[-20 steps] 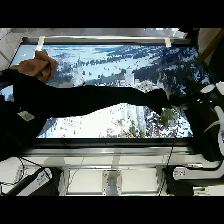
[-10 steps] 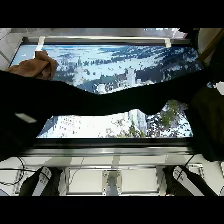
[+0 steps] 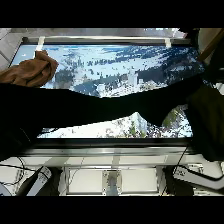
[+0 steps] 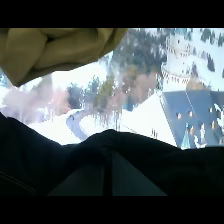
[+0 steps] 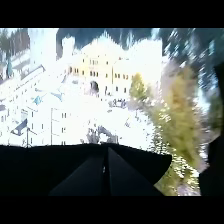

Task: Fold the clothes and pants, and hang the long-sleeved shirts on hangers.

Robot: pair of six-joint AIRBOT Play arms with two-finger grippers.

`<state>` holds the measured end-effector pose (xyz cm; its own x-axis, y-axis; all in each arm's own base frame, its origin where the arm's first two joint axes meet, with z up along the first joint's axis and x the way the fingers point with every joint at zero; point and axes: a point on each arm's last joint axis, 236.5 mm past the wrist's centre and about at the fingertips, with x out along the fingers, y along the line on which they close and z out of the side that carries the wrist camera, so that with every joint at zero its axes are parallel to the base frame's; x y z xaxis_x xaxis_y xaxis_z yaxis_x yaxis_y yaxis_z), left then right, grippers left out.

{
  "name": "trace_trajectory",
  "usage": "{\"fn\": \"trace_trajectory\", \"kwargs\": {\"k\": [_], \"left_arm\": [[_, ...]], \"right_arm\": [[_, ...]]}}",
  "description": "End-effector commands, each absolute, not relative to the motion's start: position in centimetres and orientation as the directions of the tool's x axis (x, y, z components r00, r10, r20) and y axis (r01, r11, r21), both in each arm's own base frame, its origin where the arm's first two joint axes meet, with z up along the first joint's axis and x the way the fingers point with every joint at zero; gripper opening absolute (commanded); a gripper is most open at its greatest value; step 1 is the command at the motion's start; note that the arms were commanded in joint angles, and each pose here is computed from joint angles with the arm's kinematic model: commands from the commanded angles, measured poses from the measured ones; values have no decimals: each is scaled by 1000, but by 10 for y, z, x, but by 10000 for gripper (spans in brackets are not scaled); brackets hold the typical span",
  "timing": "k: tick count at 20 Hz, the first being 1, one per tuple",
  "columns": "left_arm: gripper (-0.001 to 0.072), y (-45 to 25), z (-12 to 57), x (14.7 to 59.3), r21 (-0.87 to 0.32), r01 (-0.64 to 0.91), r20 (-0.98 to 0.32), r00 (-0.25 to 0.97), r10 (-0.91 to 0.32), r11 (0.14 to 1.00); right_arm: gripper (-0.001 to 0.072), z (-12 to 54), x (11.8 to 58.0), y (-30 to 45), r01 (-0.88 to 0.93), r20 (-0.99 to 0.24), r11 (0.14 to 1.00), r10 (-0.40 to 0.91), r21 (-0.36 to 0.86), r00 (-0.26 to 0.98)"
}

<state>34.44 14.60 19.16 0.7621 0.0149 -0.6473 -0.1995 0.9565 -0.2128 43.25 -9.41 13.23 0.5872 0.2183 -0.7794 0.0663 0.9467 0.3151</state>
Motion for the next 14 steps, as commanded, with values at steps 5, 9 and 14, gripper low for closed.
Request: {"fn": "trace_trajectory", "kwargs": {"k": [5, 9, 14], "left_arm": [[11, 138, 167, 347, -259, -197, -686, 727, -36, 946], [12, 138, 167, 347, -259, -197, -686, 727, -36, 945], [12, 138, 167, 347, -259, -198, -686, 727, -36, 945]], "right_arm": [[469, 30, 511, -70, 170, -784, 886, 274, 431, 557], [467, 18, 464, -83, 134, -877, 931, 262, 339, 403], [468, -53, 399, -59, 165, -902, 893, 386, 418, 193]]}}
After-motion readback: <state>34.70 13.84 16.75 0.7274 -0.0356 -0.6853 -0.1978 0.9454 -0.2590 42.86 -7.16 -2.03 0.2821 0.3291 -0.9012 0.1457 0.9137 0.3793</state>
